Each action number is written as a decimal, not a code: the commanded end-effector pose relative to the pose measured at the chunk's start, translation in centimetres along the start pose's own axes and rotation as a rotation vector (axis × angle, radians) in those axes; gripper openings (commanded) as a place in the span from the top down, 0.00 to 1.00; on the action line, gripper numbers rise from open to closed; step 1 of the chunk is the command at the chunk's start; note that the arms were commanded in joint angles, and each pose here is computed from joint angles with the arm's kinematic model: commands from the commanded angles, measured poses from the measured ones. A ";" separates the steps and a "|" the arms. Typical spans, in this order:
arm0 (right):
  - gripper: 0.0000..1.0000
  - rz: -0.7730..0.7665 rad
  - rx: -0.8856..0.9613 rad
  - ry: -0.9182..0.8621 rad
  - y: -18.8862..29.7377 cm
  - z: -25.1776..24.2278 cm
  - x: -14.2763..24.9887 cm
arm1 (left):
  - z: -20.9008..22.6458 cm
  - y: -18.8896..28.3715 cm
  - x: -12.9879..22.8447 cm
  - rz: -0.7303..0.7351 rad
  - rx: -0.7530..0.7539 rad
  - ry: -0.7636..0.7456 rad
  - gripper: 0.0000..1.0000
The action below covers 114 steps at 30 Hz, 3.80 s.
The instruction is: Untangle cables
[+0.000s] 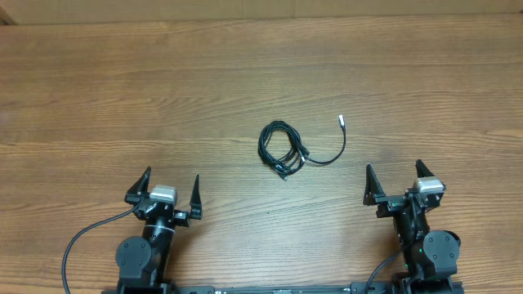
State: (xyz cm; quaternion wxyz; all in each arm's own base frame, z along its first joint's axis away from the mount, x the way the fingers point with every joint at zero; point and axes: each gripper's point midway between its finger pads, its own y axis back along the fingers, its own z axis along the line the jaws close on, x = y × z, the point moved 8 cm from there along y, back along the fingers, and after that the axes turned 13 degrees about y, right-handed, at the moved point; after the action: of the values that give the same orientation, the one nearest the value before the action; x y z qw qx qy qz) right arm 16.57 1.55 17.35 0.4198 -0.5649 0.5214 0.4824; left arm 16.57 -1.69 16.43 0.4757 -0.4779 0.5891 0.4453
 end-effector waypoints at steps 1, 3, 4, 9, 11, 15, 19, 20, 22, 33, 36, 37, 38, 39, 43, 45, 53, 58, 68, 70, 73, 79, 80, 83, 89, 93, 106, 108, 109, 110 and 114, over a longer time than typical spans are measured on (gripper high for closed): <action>0.00 -0.025 -0.103 0.008 0.1 1.8 -0.2 | -0.3 0.0 0.1 0.001 0.024 -0.019 0.00; 0.00 -0.025 -0.103 0.008 0.1 1.8 -0.2 | -0.3 0.0 0.1 0.001 0.024 -0.019 0.00; 0.00 -0.025 -0.103 0.008 0.1 1.8 -0.2 | -0.3 0.0 0.1 0.001 0.024 -0.019 0.00; 0.00 -0.025 -0.103 0.008 0.1 1.8 -0.2 | -0.3 0.0 0.1 0.001 0.024 -0.019 0.01; 0.00 -0.025 -0.103 0.008 0.1 1.8 -0.2 | -0.3 0.0 0.1 0.001 0.024 -0.019 0.00; 0.00 -0.025 -0.103 0.008 0.1 1.8 -0.2 | -0.3 0.0 0.1 0.001 0.024 -0.019 0.00; 0.00 -0.025 -0.103 0.008 0.1 1.8 -0.2 | -0.3 0.0 0.1 0.001 0.024 -0.019 0.01; 0.00 -0.025 -0.103 0.008 0.1 1.8 -0.2 | -0.3 0.0 0.1 0.001 0.024 -0.019 0.00; 0.00 -0.025 -0.103 0.008 0.1 1.8 -0.2 | -0.3 0.0 0.1 0.001 0.024 -0.019 0.00; 0.00 -0.025 -0.103 0.008 0.1 1.8 -0.2 | -0.3 0.0 0.1 0.002 0.024 -0.019 0.01; 0.00 -0.025 -0.103 0.008 0.1 1.8 -0.2 | -0.3 0.0 0.1 0.001 0.024 -0.019 0.00; 0.00 -0.025 -0.103 0.008 0.1 1.8 -0.2 | -0.3 0.0 0.1 0.001 0.024 -0.019 0.00; 0.00 -0.025 -0.103 0.008 0.1 1.8 -0.2 | -0.3 0.0 0.1 0.001 0.024 -0.019 0.00; 0.00 -0.025 -0.103 0.008 0.1 1.8 -0.2 | -0.3 0.0 0.1 0.001 0.024 -0.019 0.00; 0.00 -0.025 -0.103 0.008 0.1 1.8 -0.2 | -0.3 0.0 0.1 0.001 0.024 -0.019 0.00; 0.00 -0.025 -0.103 0.008 0.1 1.8 -0.2 | -0.3 0.0 0.1 0.001 0.024 -0.019 0.00; 0.00 -0.025 -0.103 0.008 0.1 1.8 -0.2 | -0.3 0.0 0.1 0.001 0.024 -0.019 0.00; 0.00 -0.025 -0.103 0.008 0.1 1.8 -0.2 | -0.3 0.0 0.1 0.001 0.024 -0.019 0.00; 0.00 -0.025 -0.103 0.008 0.1 1.8 -0.2 | 0.2 0.0 0.2 0.003 -0.022 -0.085 0.00; 0.00 -0.025 -0.103 0.008 0.1 1.8 -0.2 | 0.1 0.1 -0.1 -0.002 -0.015 -0.090 0.00; 0.00 -0.033 -0.111 0.007 0.1 1.9 -0.3 | -0.4 0.7 -2.6 0.005 -0.009 -0.024 0.00; 0.00 -0.050 -0.144 0.004 0.2 2.1 -0.9 | -2.2 -0.6 -7.6 0.092 0.108 0.071 0.01; 0.00 -0.069 -0.161 0.004 0.4 2.2 -1.5 | -2.6 -1.0 -8.4 0.107 0.134 0.074 0.00; 0.00 -0.134 -0.217 0.006 1.3 2.1 -4.6 | -4.1 -3.4 -12.2 0.183 0.252 0.092 0.00; 0.00 0.029 -0.281 -0.001 2.0 1.1 -11.6 | -5.9 -9.0 -17.5 0.468 0.322 0.167 0.00; 0.00 0.220 -0.321 -0.014 0.2 0.3 -17.1 | -8.1 -11.2 -18.1 0.540 0.383 0.156 0.00; 0.00 0.695 -0.773 -0.206 -7.5 4.2 -18.9 | -11.9 -13.8 -12.6 0.878 0.605 0.423 0.00; 0.12 0.725 -0.779 -0.218 -8.4 4.4 -18.2 | -11.3 -15.3 -10.8 0.912 0.498 0.408 0.10; 0.16 0.740 -0.770 -0.233 -8.7 4.4 -17.9 | -11.1 -16.0 -9.7 0.933 0.425 0.401 0.13; 0.20 0.762 -0.734 -0.263 -9.0 4.1 -17.7 | -11.0 -16.5 -8.8 0.949 0.369 0.393 0.17; 0.35 0.842 -0.518 -0.383 -9.7 2.3 -16.9 | -12.0 -18.7 -3.5 1.034 0.121 0.342 0.37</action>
State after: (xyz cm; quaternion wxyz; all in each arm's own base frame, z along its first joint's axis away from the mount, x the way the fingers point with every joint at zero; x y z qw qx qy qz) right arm 25.78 8.80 32.51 0.0771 -0.3279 0.4653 0.8185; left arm 32.57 -14.81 22.47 0.1508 -0.1210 0.8804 0.4330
